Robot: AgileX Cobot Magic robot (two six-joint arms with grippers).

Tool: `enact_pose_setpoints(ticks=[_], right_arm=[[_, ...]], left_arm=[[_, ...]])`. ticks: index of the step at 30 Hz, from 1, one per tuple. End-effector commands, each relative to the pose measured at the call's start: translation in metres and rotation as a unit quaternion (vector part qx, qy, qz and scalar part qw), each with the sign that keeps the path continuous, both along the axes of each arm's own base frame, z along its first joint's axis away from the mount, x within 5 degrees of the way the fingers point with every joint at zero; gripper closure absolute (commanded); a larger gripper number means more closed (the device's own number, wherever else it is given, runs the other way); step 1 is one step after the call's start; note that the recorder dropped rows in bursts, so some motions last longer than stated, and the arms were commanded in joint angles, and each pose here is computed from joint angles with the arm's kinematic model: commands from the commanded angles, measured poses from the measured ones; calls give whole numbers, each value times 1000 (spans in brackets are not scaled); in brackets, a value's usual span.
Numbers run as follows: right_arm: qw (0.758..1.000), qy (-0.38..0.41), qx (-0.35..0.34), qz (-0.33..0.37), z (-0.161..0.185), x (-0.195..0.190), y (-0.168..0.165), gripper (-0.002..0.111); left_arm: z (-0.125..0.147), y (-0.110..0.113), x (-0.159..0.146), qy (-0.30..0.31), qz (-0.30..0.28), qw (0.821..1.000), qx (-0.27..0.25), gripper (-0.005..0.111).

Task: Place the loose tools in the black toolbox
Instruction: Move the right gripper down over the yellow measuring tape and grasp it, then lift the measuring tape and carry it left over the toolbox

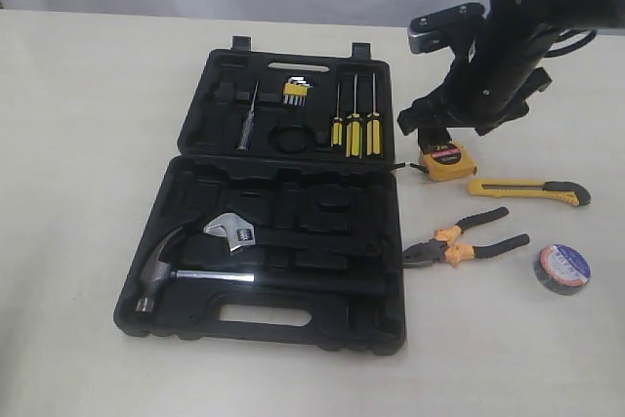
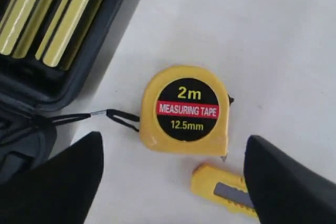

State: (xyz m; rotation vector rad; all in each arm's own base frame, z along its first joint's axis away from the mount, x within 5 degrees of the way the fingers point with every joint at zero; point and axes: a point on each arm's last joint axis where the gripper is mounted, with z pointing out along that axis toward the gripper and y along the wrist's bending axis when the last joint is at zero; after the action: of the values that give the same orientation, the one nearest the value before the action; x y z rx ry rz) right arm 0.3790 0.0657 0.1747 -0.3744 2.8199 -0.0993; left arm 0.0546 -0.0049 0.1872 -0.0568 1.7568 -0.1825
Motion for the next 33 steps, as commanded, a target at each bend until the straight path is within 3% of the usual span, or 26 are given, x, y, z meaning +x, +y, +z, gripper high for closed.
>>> enact_pose_setpoints(ticks=[1,10,16,19,21,22,23,28,33], right_arm=[[999,27,19,-40,-18,19,-14,38],[999,42,25,-14,-52,28,-15,38],[999,46,25,-14,-53,28,-15,39],[998,53,26,-23,-54,26,-15,60],[998,56,25,-24,-54,26,-15,82],[998,57,23,-23,-51,25,-16,98],[998,56,23,-23,-48,24,-16,106],[997,31,38,-52,15,13,-15,109],[994,3,77,-75,77,-14,7,109]], left_arm=[[1,0,0,0,-3,1000,2,107],[1,0,0,0,-3,1000,2,107],[1,0,0,0,-3,1000,2,107],[1,0,0,0,-3,1000,2,107],[1,0,0,0,-3,1000,2,107],[1,0,0,0,-3,1000,2,107],[1,0,0,0,-3,1000,2,107],[1,0,0,0,-3,1000,2,107],[1,0,0,0,-3,1000,2,107]])
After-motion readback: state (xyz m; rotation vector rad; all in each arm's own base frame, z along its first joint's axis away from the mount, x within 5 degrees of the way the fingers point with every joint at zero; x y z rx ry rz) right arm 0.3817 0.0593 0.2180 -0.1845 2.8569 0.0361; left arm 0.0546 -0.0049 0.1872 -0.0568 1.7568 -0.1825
